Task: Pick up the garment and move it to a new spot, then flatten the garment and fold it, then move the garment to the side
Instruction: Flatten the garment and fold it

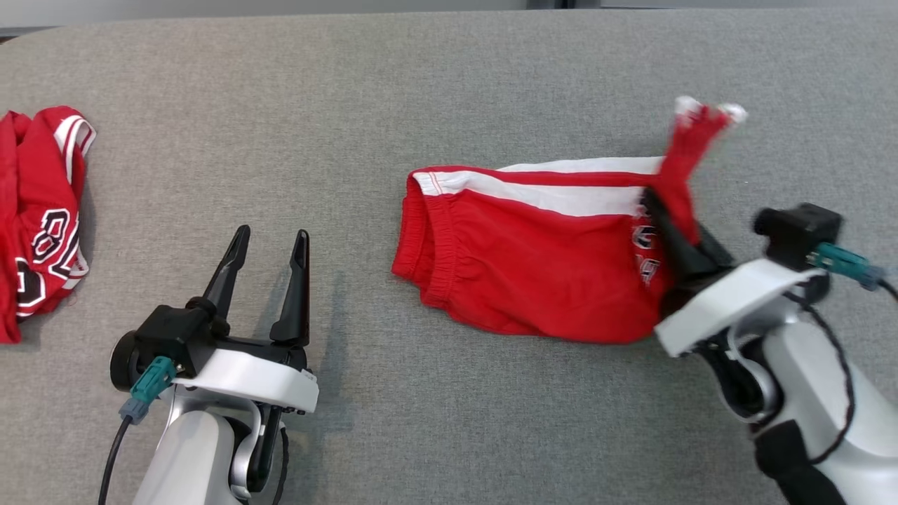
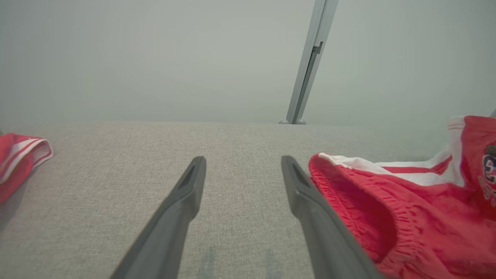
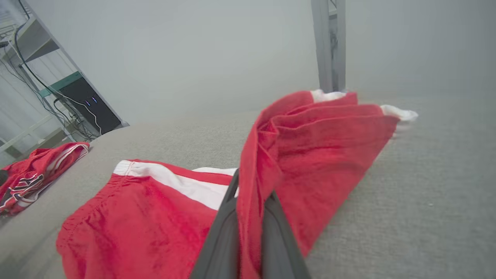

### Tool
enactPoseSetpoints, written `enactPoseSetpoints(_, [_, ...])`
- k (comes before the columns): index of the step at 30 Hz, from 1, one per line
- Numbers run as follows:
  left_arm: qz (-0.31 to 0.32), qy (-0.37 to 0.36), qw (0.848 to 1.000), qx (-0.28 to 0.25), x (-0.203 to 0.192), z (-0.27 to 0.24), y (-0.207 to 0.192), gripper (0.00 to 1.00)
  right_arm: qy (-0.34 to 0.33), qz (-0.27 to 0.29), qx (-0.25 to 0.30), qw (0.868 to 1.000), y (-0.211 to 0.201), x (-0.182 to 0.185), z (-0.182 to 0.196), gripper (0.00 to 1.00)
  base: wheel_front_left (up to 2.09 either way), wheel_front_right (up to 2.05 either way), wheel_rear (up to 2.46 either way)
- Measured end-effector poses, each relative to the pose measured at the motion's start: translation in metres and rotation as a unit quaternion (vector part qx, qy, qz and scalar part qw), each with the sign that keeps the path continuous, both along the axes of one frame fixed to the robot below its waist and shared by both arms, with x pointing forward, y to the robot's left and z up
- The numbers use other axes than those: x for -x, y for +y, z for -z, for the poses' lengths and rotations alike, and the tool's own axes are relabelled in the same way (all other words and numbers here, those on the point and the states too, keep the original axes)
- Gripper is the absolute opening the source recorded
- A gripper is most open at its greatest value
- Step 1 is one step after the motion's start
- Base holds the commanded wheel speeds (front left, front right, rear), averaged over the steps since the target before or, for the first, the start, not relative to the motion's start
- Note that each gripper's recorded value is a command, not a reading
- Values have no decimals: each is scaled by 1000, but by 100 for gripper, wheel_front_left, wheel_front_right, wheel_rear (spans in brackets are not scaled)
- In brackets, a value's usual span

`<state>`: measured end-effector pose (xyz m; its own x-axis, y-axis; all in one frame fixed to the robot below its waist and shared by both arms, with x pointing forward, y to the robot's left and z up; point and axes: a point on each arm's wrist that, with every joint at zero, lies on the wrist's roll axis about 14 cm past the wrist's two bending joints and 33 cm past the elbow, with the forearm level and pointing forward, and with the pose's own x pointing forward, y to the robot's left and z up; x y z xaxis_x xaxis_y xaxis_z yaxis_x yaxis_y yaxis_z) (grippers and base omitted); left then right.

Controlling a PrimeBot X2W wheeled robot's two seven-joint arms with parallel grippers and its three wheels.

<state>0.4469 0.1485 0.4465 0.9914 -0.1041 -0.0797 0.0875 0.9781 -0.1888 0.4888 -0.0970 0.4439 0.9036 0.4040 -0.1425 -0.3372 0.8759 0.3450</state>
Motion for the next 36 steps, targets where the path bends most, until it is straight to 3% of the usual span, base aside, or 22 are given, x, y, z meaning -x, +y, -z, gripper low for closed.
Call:
enactPoseSetpoints(10, [-18,-1,1000,4,8,-3,10,100,-10,-163,-59,985,131,23,-36,0,0,0,0])
enactPoseSetpoints(17, [-29,7,1000,4,13,3,17,100,30,-221,-67,973,173,43,-17,3,0,0,0])
enactPoseSetpoints(18, [-31,9,999,3,13,4,19,100,32,-223,-69,972,176,44,-15,27,0,0,0])
enactPoseSetpoints(19, [-33,10,999,3,14,5,20,100,33,-224,-70,972,177,45,-13,67,0,0,0])
enactPoseSetpoints(20, [-35,11,999,3,14,5,20,100,32,-229,-68,971,180,47,-12,100,0,0,0])
enactPoseSetpoints(28, [-40,3,999,1,11,2,22,100,-31,-225,-66,972,175,42,-32,100,0,0,0])
enactPoseSetpoints(36, [-33,-8,999,-2,7,-5,18,100,-101,-106,-48,988,105,-1,-57,100,0,0,0])
